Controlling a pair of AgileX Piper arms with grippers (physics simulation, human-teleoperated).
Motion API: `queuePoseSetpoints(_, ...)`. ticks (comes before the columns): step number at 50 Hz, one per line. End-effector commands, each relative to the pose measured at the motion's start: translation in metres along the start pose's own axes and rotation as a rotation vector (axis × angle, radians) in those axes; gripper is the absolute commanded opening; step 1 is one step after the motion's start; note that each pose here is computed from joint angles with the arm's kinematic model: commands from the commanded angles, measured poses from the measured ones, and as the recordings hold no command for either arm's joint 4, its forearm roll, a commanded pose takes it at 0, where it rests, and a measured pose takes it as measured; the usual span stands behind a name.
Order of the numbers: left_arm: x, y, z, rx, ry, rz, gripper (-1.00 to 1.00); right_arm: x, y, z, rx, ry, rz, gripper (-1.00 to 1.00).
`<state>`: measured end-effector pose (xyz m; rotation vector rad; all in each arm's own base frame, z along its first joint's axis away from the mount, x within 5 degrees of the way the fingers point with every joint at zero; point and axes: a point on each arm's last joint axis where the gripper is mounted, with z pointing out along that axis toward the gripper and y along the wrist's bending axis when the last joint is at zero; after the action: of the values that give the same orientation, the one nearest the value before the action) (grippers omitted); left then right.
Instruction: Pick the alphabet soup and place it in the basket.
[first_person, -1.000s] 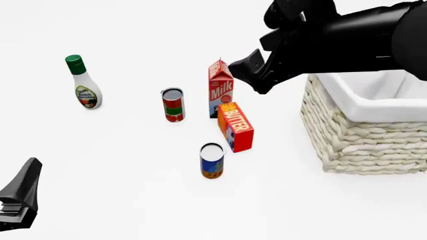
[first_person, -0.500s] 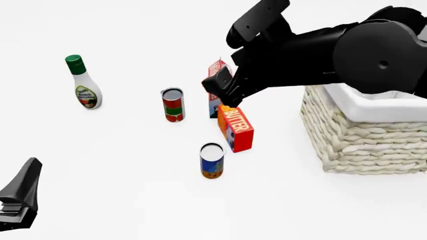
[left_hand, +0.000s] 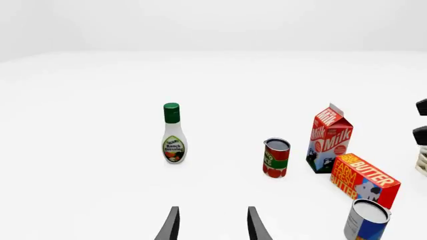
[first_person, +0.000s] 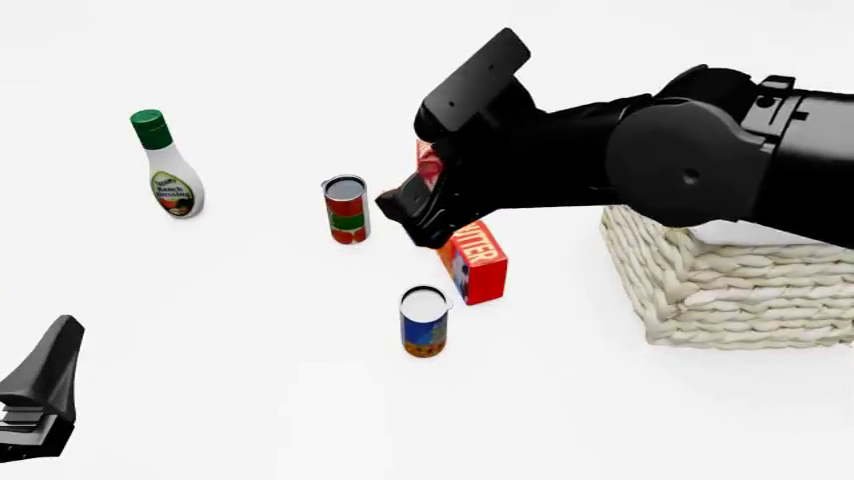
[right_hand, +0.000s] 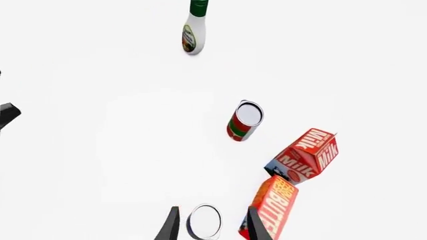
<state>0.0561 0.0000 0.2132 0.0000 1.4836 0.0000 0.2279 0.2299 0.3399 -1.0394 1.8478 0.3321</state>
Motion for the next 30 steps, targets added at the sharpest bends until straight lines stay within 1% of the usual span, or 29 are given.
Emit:
queuePoseSetpoints(1, 0.000, 0.000, 0.000, 0.000, 0.000, 0.000, 1.00, 0.016, 0.004, 0.023, -0.009, 0.033, -0.005, 1.00)
queuePoseSetpoints(12, 0.000, 0.000, 0.000, 0.000, 0.000, 0.000, 1.00, 0.029, 0.009, 0.042, -0.020, 0.062, 0.004, 1.00)
queuePoseSetpoints(16, 0.000, 0.000, 0.000, 0.000, 0.000, 0.000, 1.00, 0.037, 0.012, 0.050, -0.026, 0.082, 0.008, 1.00)
queuePoseSetpoints(25, 0.000, 0.000, 0.000, 0.000, 0.000, 0.000, 1.00, 0.047, 0.013, 0.054, -0.029, 0.105, 0.014, 1.00)
queuePoseSetpoints(30, 0.000, 0.000, 0.000, 0.000, 0.000, 0.000, 1.00, 0.063, 0.013, 0.060, -0.025, 0.123, -0.006, 1.00)
